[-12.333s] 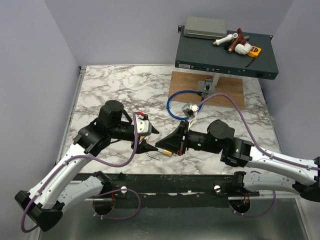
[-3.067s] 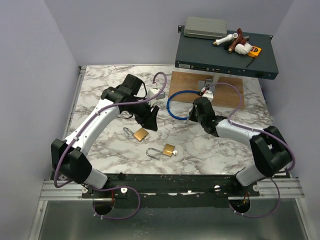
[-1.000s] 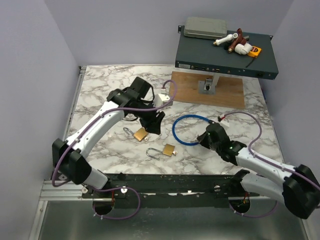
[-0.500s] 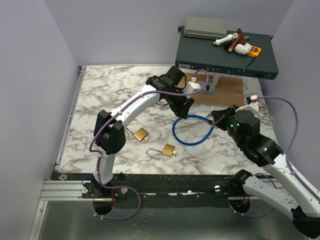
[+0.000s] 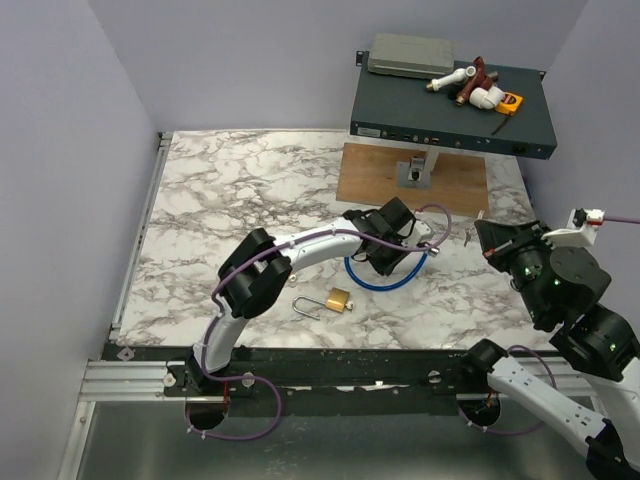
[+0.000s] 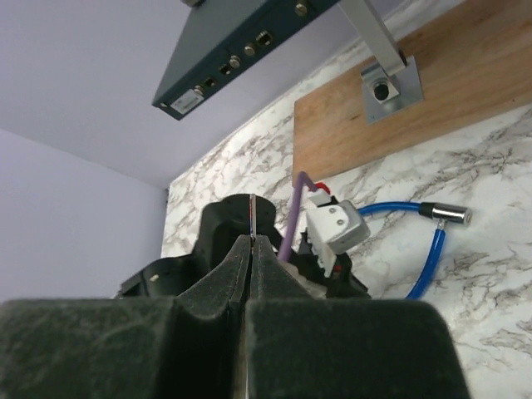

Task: Unlock with the key
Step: Move the lock to the center of the board.

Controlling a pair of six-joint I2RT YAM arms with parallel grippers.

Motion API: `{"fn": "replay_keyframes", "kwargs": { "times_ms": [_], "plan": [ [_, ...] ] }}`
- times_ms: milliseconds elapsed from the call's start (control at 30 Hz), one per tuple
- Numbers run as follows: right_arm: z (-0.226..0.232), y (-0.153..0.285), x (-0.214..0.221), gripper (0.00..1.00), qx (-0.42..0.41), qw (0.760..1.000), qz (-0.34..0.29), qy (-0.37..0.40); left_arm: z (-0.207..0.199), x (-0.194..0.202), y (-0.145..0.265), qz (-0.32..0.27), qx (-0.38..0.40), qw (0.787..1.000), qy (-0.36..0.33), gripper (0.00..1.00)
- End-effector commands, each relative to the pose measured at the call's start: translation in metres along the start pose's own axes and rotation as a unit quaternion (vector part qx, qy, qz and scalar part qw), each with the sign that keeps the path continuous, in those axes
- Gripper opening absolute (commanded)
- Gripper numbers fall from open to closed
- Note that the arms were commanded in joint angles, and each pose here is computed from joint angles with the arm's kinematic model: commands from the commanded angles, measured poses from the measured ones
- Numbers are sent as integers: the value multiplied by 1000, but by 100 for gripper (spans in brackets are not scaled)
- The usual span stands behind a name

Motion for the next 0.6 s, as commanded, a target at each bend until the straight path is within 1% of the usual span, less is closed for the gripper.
{"fn": "replay_keyframes", "kwargs": {
  "times_ms": [0, 67, 167, 267, 367, 467, 567],
  "plan": [
    [0, 7, -12, 1, -1, 1000, -8, 29, 14, -16, -27, -37, -85, 996, 10, 10],
    [0, 10, -17, 1, -3, 999, -17, 31, 13, -9, -39, -29, -97, 995, -8, 7],
    [1, 13, -23, 1, -7, 999, -27, 35, 8, 10, -54, -8, -109, 993, -52, 6],
    [2, 13, -28, 1, -5, 998, -31, 45, -7, 30, -61, 2, -96, 990, -99, 5],
    [5, 10, -29, 1, 0, 998, -29, 56, -30, 50, -59, 16, -50, 990, -134, 5],
    [7, 5, -29, 1, 4, 998, -29, 60, -55, 75, -54, 50, 0, 983, -174, 5],
    [8, 4, -29, 1, 3, 998, -30, 60, -69, 99, -45, 81, 34, 978, -190, 5]
  ]
}}
Point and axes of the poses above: each gripper's point midway between its finger pads, its own y axis back along the fingers, its own z axis along the line the jaws close on, x = y × z, the point moved 8 cm from there along y, back along the fingers, and after that the axes turned 12 degrees about y, right-handed, at the moved point
